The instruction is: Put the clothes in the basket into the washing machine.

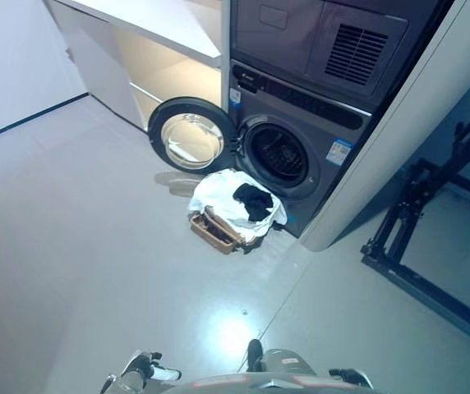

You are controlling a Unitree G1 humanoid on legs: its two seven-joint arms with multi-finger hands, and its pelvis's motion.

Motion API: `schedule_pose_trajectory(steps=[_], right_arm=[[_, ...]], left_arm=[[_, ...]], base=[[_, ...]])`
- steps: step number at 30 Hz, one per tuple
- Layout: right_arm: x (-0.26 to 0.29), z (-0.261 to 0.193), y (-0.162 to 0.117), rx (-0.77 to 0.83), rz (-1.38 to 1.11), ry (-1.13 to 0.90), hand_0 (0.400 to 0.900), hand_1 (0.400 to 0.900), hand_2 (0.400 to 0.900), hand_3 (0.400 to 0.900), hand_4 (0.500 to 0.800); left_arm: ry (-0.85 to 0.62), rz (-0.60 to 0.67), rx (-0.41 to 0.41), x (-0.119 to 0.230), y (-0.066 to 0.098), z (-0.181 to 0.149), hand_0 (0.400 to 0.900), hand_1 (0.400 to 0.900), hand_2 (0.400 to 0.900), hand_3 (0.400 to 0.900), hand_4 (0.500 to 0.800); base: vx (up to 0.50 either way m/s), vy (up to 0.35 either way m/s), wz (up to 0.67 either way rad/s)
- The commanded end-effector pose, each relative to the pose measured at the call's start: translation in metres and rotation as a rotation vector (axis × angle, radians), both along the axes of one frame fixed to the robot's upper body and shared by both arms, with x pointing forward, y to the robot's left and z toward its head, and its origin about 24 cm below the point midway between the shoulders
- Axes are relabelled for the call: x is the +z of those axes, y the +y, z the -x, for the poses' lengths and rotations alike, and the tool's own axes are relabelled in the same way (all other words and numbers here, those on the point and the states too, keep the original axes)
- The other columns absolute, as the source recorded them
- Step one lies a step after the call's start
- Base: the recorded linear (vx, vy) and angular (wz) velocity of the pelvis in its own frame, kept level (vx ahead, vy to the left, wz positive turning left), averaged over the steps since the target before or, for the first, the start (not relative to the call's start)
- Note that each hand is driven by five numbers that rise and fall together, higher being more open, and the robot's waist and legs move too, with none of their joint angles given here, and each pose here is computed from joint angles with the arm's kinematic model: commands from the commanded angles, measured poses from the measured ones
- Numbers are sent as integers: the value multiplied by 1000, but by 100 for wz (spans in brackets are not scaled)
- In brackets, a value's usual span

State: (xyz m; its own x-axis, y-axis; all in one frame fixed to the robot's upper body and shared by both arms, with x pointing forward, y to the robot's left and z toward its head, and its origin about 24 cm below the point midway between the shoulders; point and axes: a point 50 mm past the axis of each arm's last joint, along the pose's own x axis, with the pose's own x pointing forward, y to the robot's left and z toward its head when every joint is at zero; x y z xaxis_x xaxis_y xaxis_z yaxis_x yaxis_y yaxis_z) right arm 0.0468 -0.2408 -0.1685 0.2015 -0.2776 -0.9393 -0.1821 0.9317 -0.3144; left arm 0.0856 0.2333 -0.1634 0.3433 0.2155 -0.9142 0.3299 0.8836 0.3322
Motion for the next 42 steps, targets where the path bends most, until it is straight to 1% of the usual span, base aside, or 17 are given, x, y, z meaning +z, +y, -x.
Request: schedule_pose_trajectory(steps=[1,6,7,11,13,14,17,19,21,22,25,30,37,38,39,41,42], right_arm=[[13,-33,-26,46,81,-87,900,900,900,900,800],[15,-45,-26,54,89,-125,900,900,900,900,800],[16,-49,-25,70,91,-135,900,900,900,900,800],[16,-54,-21,118,99,-146,900,900,900,900,800],[21,-68,-23,215,145,-171,900,900,900,900,800],[29,-86,-27,336,212,-207,900,900,900,900,800],[53,-130,-41,493,334,-299,900,900,900,900,800],[49,-134,-28,498,281,-291,900,900,900,900,800],[29,-108,-3,389,134,-249,900,900,900,900,800],[23,-98,3,353,96,-233,900,900,900,900,800],[26,-99,-5,465,187,-212,900,900,900,900,800],[22,-98,11,499,136,-206,900,900,900,900,800],[25,-109,14,560,159,-233,900,900,900,900,800],[20,-92,21,608,136,-222,900,900,900,900,800],[20,-92,21,608,136,-222,900,900,900,900,800],[41,-131,-6,596,217,-262,900,900,900,900,800],[41,-131,-7,596,218,-262,900,900,900,900,800]], left_arm=[[-119,5,24,8,-3,-31,900,900,900,900,800],[-140,12,26,8,-7,-34,900,900,900,900,800],[-130,10,42,7,-6,-29,900,900,900,900,800],[-103,-9,38,5,-3,-20,900,900,900,900,800],[-98,-24,23,6,0,-20,900,900,900,900,800],[-103,-36,7,7,2,-22,900,900,900,900,800],[-122,-69,-26,9,7,-26,900,900,900,900,800],[-121,-53,-29,8,3,-25,900,900,900,900,800],[-113,-35,-2,6,0,-20,900,900,900,900,800],[-102,-31,20,5,-1,-16,900,900,900,900,800],[-90,-52,14,6,6,-14,900,900,900,900,800],[-109,-72,-1,9,13,-21,900,900,900,900,800],[-148,-88,6,15,19,-35,900,900,900,900,800],[-163,-93,35,16,23,-34,900,900,900,900,800],[-162,-93,35,16,22,-33,900,900,900,900,800],[-160,-107,34,19,32,-36,900,900,900,900,800],[-161,-106,34,19,32,-36,900,900,900,900,800]], base=[[262,-290,-15],[253,-193,-27],[327,-98,-40],[415,-24,-27],[434,13,-28],[417,2,-21],[373,34,-21],[388,86,-46],[400,143,-62],[390,166,-34],[371,138,-5],[240,133,5],[157,158,25],[176,140,25],[197,70,27],[301,-107,55],[294,-188,66]])
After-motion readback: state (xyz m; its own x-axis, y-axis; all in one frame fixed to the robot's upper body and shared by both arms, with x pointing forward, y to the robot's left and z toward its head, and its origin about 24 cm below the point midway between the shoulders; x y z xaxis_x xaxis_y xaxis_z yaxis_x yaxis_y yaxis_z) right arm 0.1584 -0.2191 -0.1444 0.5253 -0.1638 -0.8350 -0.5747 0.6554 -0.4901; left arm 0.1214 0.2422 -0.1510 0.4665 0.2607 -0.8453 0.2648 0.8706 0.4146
